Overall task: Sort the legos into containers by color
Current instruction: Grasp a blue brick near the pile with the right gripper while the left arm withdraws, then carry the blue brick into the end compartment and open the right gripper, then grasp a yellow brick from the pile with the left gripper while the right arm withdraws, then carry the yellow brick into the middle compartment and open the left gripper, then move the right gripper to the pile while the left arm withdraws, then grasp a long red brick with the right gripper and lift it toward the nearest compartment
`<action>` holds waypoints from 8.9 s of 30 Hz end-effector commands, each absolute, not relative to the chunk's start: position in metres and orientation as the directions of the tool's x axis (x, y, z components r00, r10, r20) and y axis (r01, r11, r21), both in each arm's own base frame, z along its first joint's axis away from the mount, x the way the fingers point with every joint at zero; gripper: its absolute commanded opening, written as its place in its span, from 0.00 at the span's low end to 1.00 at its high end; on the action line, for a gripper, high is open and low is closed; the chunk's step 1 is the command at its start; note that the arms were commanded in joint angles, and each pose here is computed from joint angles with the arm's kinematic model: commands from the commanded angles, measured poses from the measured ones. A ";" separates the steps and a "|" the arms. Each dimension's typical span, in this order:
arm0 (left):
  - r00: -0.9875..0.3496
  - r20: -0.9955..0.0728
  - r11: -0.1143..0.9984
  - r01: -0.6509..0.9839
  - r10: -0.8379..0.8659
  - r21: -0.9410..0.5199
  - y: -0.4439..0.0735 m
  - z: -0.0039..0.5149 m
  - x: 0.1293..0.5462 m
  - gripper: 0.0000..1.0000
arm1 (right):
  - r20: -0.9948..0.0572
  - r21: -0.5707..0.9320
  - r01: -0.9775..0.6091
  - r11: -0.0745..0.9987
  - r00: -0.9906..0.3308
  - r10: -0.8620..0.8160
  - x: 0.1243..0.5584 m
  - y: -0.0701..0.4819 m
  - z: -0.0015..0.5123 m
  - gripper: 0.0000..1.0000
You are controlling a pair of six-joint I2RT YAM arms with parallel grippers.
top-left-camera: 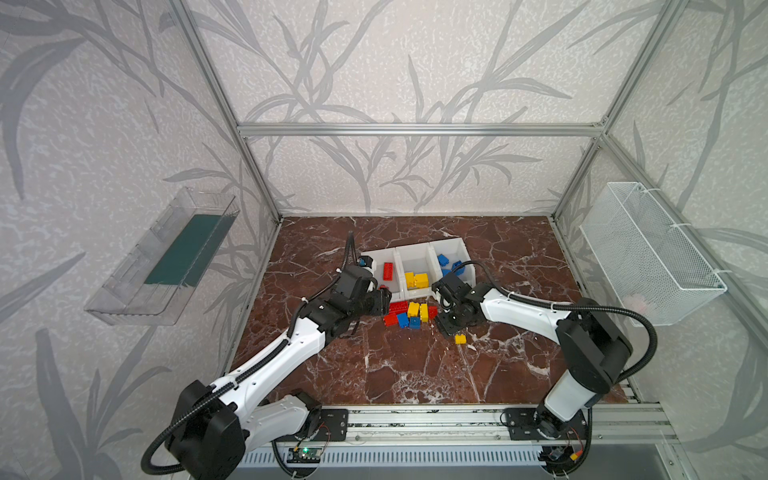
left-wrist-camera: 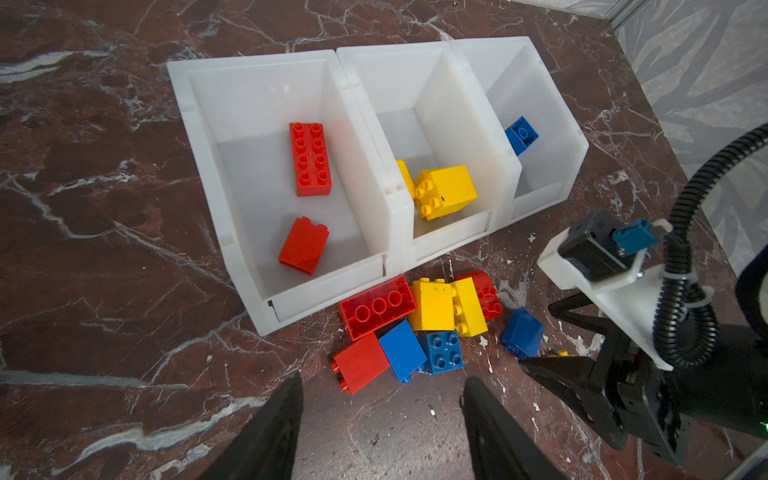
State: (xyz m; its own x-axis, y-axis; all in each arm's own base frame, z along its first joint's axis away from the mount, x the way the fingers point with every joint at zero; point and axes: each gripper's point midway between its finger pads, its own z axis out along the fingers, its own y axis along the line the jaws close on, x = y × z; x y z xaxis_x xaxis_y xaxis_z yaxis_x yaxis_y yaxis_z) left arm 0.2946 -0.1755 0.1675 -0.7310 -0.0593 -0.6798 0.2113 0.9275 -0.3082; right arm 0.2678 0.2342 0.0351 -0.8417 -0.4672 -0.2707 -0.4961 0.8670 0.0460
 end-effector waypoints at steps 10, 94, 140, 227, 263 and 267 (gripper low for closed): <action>-0.735 -0.674 0.940 0.172 -0.076 -0.294 -0.166 0.161 0.293 0.64 | -0.226 0.010 -0.495 0.869 -0.848 -0.480 0.278 0.235 0.015 0.63; -0.849 -0.528 0.918 0.234 0.033 -0.319 -0.191 0.090 0.276 0.65 | -0.524 0.202 -0.146 0.969 -0.852 -0.019 0.293 0.144 0.167 0.69; -0.861 -0.371 0.888 0.430 0.348 -0.164 -0.279 0.040 0.315 0.43 | -0.548 0.240 0.073 0.968 -0.813 0.197 0.213 0.083 0.150 0.66; -0.729 -0.644 0.957 -0.055 -0.232 -0.283 -0.096 0.145 0.280 0.65 | -0.435 0.090 -0.392 0.915 -0.842 -0.318 0.292 0.329 0.099 0.77; -0.745 -0.617 0.945 -0.054 -0.253 -0.322 -0.094 0.132 0.258 0.65 | -0.353 0.085 -0.359 0.929 -0.883 -0.309 0.323 0.390 0.022 0.71; -0.747 -0.614 0.945 -0.057 -0.253 -0.321 -0.093 0.130 0.256 0.65 | -0.357 0.092 -0.365 0.926 -0.881 -0.312 0.314 0.387 0.028 0.65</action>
